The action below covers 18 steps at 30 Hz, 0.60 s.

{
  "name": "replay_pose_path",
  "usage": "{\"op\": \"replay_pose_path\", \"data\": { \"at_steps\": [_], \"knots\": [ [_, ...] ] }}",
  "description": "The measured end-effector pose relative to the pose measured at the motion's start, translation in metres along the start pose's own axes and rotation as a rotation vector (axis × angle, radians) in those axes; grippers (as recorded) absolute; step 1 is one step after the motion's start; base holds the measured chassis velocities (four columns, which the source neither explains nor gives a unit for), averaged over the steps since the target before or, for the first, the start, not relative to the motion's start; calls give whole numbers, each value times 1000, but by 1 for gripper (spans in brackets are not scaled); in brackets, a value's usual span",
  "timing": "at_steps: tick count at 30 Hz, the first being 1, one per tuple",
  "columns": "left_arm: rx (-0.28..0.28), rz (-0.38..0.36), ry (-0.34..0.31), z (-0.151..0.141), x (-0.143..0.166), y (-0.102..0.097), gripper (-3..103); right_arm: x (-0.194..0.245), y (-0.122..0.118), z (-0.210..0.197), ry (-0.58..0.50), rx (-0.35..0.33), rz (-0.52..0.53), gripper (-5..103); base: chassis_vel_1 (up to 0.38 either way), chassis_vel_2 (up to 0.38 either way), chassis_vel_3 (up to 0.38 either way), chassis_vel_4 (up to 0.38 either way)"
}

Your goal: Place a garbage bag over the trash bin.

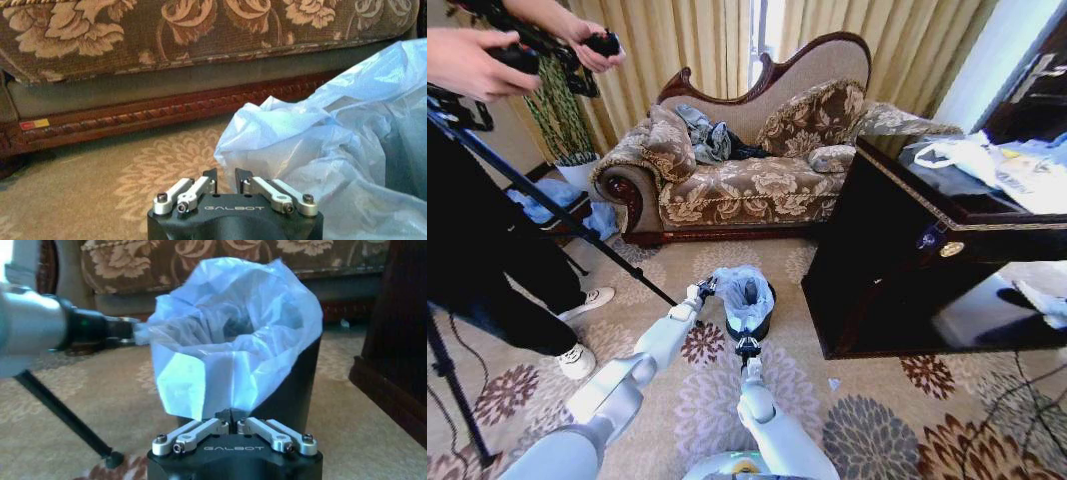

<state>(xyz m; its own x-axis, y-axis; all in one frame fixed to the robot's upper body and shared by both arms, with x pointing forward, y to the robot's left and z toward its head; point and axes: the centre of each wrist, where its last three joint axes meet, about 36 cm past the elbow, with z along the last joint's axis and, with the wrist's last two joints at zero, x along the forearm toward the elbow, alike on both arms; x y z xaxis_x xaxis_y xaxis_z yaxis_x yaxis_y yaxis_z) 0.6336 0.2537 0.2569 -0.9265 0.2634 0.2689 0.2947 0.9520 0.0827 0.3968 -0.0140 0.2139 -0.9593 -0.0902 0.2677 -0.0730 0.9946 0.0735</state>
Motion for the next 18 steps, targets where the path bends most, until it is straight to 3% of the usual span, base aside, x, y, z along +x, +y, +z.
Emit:
{"op": "replay_pose_path", "data": {
  "at_steps": [9, 10, 13, 16, 18],
  "knots": [
    [10, -1, 6, -2, 2, 6, 19, 28, -33, -12, 46, 27, -58, -2, 0, 0, 0, 0],
    [9, -1, 5, -3, 2, 8, 19, 33, -43, -10, 51, 35, -87, 8, 0, 0, 0, 0],
    [7, -1, 6, -4, 2, 10, 19, 36, -52, -10, 45, 31, -107, 13, 0, 0, 0, 0],
    [6, 2, 5, -4, 2, 10, 19, 34, -61, -21, 19, -14, -108, 29, 0, 0, 0, 0],
    [6, 2, 5, -4, 2, 9, 19, 33, -62, -24, 15, -26, -110, 29, 0, 0, 0, 0]
  ]
}}
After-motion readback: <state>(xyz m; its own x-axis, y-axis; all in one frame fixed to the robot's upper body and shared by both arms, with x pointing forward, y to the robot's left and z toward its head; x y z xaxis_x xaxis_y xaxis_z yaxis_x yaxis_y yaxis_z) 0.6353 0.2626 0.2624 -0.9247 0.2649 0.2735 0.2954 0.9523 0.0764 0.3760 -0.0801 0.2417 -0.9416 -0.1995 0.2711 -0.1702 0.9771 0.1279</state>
